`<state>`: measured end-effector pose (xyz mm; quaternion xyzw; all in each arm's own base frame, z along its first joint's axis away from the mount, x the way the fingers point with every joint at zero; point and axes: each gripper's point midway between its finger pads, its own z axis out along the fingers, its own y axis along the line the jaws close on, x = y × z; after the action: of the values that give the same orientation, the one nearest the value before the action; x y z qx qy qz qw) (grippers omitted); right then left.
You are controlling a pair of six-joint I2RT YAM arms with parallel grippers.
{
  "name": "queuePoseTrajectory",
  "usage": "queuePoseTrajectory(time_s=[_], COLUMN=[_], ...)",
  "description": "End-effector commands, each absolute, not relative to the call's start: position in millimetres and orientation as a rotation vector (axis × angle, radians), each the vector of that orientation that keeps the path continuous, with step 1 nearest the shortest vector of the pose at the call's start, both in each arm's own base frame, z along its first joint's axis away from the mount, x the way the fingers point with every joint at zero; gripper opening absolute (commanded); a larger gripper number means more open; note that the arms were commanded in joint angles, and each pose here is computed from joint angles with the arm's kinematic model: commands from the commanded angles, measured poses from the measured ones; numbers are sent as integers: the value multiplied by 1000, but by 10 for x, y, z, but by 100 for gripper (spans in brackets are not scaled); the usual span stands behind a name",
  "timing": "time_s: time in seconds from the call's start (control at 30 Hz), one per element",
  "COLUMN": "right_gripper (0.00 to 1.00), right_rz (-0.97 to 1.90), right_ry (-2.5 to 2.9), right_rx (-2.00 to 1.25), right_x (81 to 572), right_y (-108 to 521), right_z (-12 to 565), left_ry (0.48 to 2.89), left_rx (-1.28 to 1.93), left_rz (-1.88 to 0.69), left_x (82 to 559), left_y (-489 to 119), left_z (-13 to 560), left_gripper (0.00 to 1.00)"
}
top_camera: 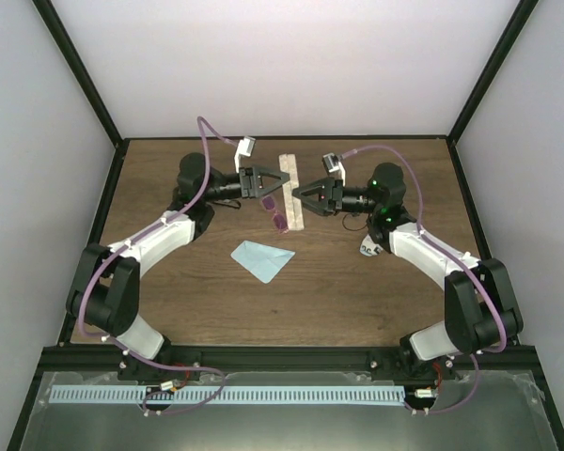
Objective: Organize the sunglasses
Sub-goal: Open the sunglasses case.
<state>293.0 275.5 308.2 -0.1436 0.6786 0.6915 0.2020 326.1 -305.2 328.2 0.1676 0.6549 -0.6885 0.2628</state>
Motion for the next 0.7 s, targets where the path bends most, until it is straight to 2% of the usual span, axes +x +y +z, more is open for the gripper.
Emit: queuePoseTrajectory(time_s=[0.0,0.07,0.2,0.43,0.67], right_gripper=[49,49,48,46,44], right_rz=[1917,1920,1923,1964,1979], right_ry=[1831,1823,1813,1728,1602], right_rx=[-467,-472,-476,-491,-539], right_x=[2950,2943,2935,2857,2744], right_y=[2762,2766,2762,2730,2679], right_z=[3287,3308,3342,3526,3894], left_ry=[1718,1722,1726,1720,1627], left_rx=[515,510,502,470,477], left_rz=[-1858,-1859,-1863,-1913,-1949], left_x=[3252,3263,3285,3309,3340], left_y=[-3088,-3091,-3099,-3094,-3033], left_z=[3421,3415,3413,3426,3696], left_gripper=[68,56,52,51,51])
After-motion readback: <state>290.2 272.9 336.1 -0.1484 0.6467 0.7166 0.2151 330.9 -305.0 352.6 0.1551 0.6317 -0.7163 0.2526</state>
